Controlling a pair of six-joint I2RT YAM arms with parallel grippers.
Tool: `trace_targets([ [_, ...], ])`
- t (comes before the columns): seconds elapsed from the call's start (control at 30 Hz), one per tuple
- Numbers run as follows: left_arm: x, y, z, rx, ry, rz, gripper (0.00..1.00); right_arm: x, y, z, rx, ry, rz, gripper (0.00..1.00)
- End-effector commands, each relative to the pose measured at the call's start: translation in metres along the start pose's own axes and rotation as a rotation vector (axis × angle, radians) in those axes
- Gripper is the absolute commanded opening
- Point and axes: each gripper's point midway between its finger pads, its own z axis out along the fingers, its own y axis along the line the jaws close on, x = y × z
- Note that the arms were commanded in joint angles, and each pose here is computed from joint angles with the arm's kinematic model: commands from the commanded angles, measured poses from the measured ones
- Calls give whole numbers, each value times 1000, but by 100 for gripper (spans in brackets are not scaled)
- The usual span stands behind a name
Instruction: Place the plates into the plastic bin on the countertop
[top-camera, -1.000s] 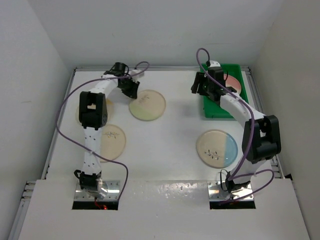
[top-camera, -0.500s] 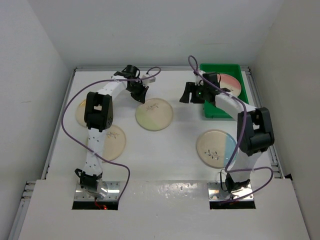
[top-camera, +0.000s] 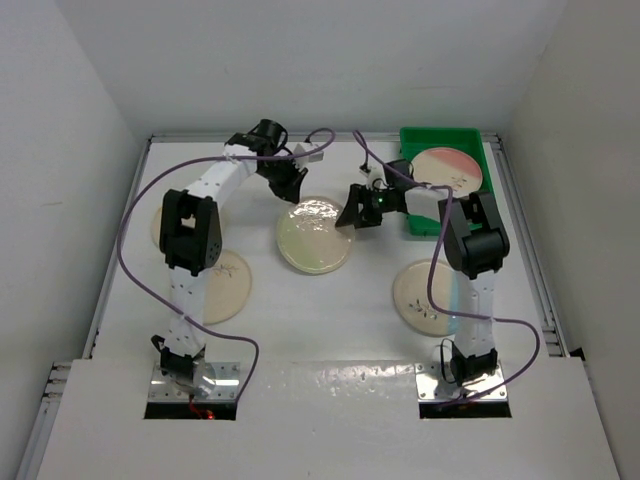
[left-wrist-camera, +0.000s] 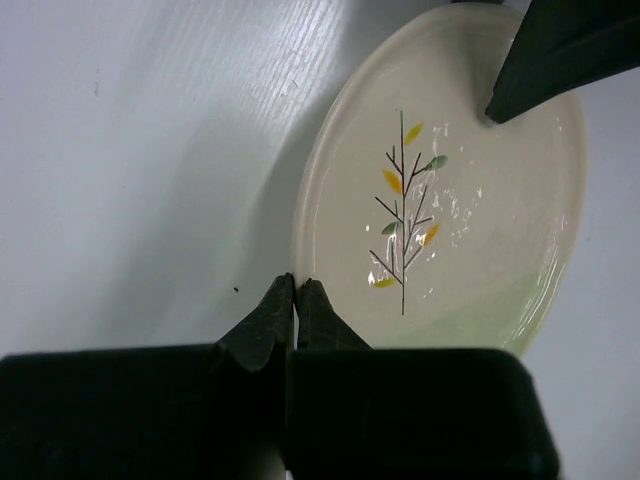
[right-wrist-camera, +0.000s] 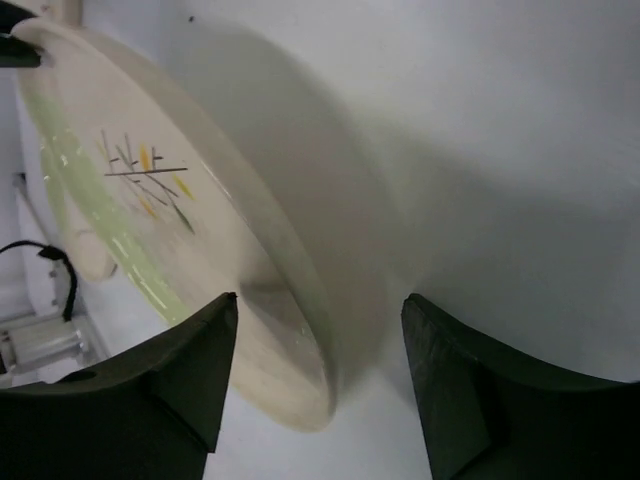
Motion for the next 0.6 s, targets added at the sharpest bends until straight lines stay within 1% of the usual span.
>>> trace_targets([
  [0.0, -15, -9, -12, 14, -54, 31, 0, 2, 32, 12, -181, 12, -16, 63],
  [0.03, -17, -8, -11, 9, -62, 23, 0, 12, 35, 15, -197, 37, 5, 58],
  [0.07, -16, -6, -8, 9, -62, 23, 0, 14, 38, 18, -219, 38, -10, 39],
  [0.1, -17, -4, -8, -2, -64, 15, 0, 18, 47, 20, -256, 51, -15, 29],
  [0.13, -19, -2, -7, -8, -74, 12, 0, 27, 46, 19, -260, 65, 13, 19],
  [0.17, -16, -1, -3, -3, -65, 5, 0, 25, 48, 18, -274, 52, 17, 11],
  [0.2, -16, -1, -3, -3, -65, 5, 0, 16, 55, 12, -288, 13, 0, 0],
  [0.23, -12, 1, 0, -9, -52, 0, 0, 29, 51, 9, -285, 27, 61, 0],
  [0.27, -11, 2, 0, -17, -47, 0, 0, 23, 49, 3, -302, -18, 55, 0],
  [0.3, -18, 4, -3, -26, -62, 10, 0, 5, 63, -8, -334, -77, 30, 0],
  [0.33, -19, 11, -8, -49, -66, -15, 0, 0, 66, -14, -358, -98, 49, 0],
  [0.37, -21, 19, -15, -67, -79, -31, 8, -11, 67, -25, -365, -128, 66, 0],
  [0.4, -31, 26, -25, -90, -109, -34, 19, -22, 77, -36, -380, -160, 39, 0],
  [0.43, -31, 39, -33, -112, -125, -85, 30, -36, 78, -45, -378, -201, 34, 0],
  [0.47, -37, 50, -44, -147, -152, -103, 38, -50, 81, -57, -378, -235, 31, 0],
  [0.5, -36, 59, -49, -162, -165, -141, 49, -61, 85, -68, -376, -270, 21, 0],
  [0.53, -48, 75, -64, -213, -217, -153, 54, -75, 83, -79, -369, -316, 29, 0],
  [0.57, -42, 96, -81, -263, -249, -251, 59, -90, 80, -95, -354, -377, 68, 0],
])
